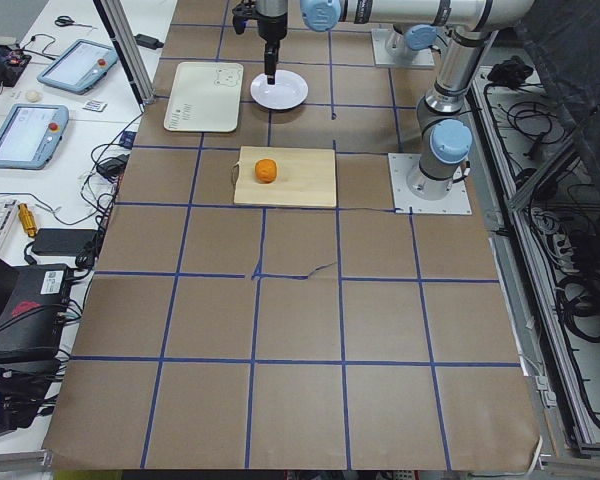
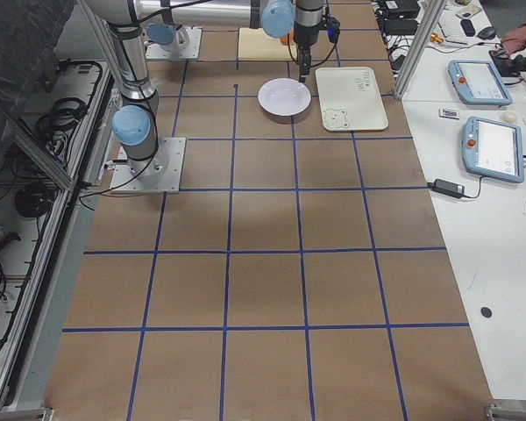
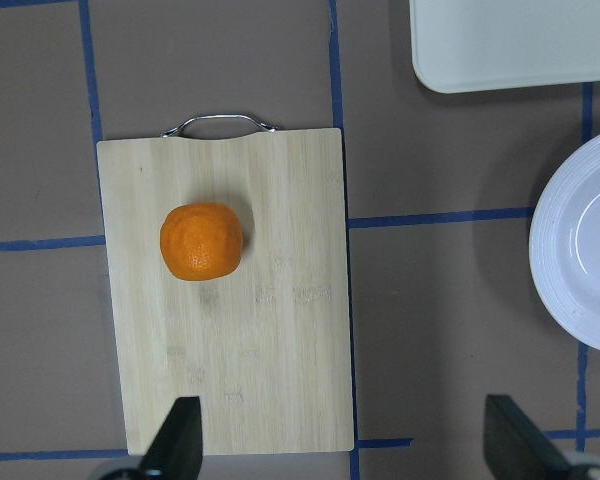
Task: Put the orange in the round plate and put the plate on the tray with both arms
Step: 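Move the left gripper down toward the orange on the cutting board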
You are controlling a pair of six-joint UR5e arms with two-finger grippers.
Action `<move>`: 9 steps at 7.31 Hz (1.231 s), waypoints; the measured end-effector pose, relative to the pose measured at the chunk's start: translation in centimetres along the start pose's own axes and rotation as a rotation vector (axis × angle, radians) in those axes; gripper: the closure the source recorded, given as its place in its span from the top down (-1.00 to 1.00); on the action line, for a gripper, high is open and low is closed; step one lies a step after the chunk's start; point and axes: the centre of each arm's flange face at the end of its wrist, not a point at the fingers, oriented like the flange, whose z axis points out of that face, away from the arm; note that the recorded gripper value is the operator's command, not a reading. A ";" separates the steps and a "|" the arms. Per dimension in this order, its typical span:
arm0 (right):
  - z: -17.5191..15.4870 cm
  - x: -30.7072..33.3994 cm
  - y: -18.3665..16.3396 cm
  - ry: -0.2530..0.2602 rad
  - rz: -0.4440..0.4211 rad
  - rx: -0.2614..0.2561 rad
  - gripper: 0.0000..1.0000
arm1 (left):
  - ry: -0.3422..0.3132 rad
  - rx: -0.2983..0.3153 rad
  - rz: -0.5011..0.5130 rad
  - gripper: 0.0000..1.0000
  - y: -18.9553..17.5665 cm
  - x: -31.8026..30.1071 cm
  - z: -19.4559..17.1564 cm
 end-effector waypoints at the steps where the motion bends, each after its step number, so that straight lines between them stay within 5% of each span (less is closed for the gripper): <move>1: -0.1 0.0 -0.1 -0.002 0.003 0.006 1.00 | 0.000 -0.001 0.000 1.00 0.0 0.0 0.0; 9: -0.1 0.5 -0.1 -0.023 0.013 0.007 1.00 | -0.001 -0.003 -0.001 1.00 0.0 -0.2 0.1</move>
